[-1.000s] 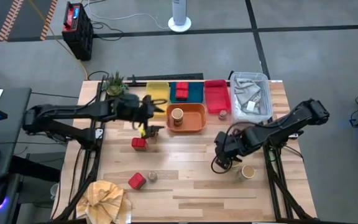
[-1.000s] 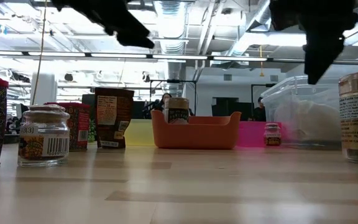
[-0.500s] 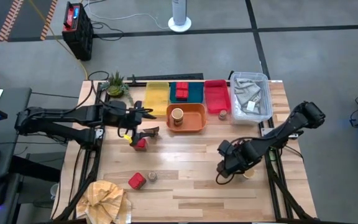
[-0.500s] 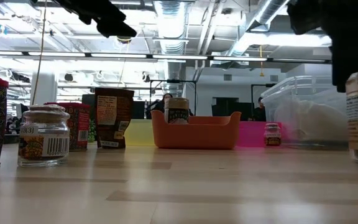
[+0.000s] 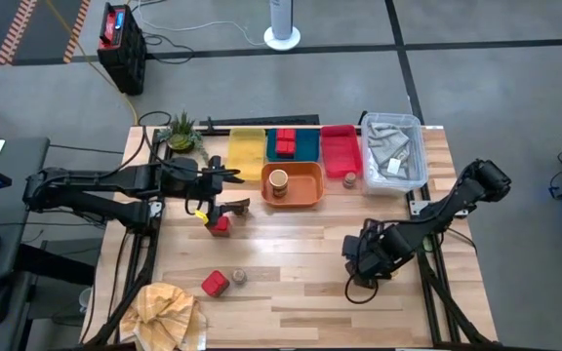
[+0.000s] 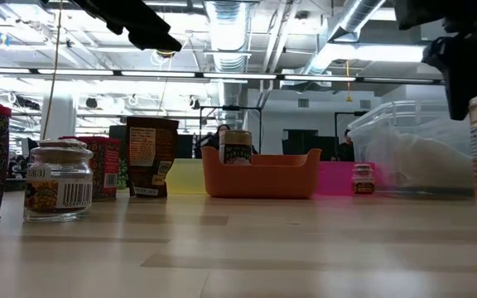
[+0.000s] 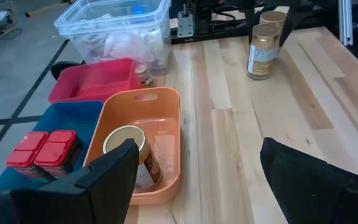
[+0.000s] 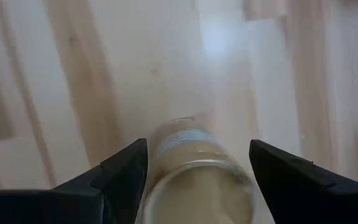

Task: Sort spices by type
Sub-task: Put the gold seasoning bottle into the orange bin, then put the brown seasoning bottle into the orange bin

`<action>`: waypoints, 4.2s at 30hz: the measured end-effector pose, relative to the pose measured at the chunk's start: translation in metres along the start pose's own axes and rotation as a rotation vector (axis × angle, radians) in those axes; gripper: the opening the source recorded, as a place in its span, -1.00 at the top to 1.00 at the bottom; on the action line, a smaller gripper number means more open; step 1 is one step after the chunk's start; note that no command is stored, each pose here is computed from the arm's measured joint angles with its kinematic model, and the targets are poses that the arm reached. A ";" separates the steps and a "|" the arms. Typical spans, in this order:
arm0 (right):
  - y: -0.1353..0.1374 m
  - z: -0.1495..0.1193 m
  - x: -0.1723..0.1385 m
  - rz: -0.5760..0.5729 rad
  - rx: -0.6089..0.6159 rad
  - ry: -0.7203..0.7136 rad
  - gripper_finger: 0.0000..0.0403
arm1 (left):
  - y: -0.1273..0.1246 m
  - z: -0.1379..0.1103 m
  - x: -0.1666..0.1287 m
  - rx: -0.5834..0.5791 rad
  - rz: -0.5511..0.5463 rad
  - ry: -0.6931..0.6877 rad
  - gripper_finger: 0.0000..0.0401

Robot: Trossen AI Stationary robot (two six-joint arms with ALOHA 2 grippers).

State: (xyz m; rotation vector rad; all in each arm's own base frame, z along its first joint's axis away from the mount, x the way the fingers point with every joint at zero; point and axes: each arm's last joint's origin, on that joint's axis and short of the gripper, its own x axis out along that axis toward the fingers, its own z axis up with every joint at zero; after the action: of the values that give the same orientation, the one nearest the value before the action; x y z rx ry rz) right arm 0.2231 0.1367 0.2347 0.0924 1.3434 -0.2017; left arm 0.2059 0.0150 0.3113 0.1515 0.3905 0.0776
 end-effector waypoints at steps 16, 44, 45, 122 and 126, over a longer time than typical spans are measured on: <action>-0.013 0.007 0.003 0.041 -0.056 0.084 -0.75 | 0.000 -0.004 0.000 0.023 0.018 0.048 -0.61; -0.026 -0.007 0.017 0.006 -0.034 0.248 -0.50 | 0.001 -0.007 0.000 0.013 0.067 0.080 -0.61; -0.026 -0.007 0.017 0.006 -0.036 0.248 -0.49 | 0.001 -0.007 0.000 0.008 0.067 0.080 -0.61; -0.057 0.124 -0.031 -0.033 0.079 0.184 -0.73 | -0.047 -0.095 0.009 -0.225 -0.039 -0.044 -0.61; -0.023 0.093 -0.034 -0.052 0.138 0.306 -0.73 | -0.048 -0.095 0.009 -0.275 -0.079 -0.043 -0.61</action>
State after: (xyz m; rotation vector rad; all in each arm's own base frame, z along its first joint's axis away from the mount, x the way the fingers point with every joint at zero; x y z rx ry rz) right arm 0.3003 0.1001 0.2896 0.2116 1.6372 -0.3342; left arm 0.1801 -0.0192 0.2135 -0.1337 0.3388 0.0494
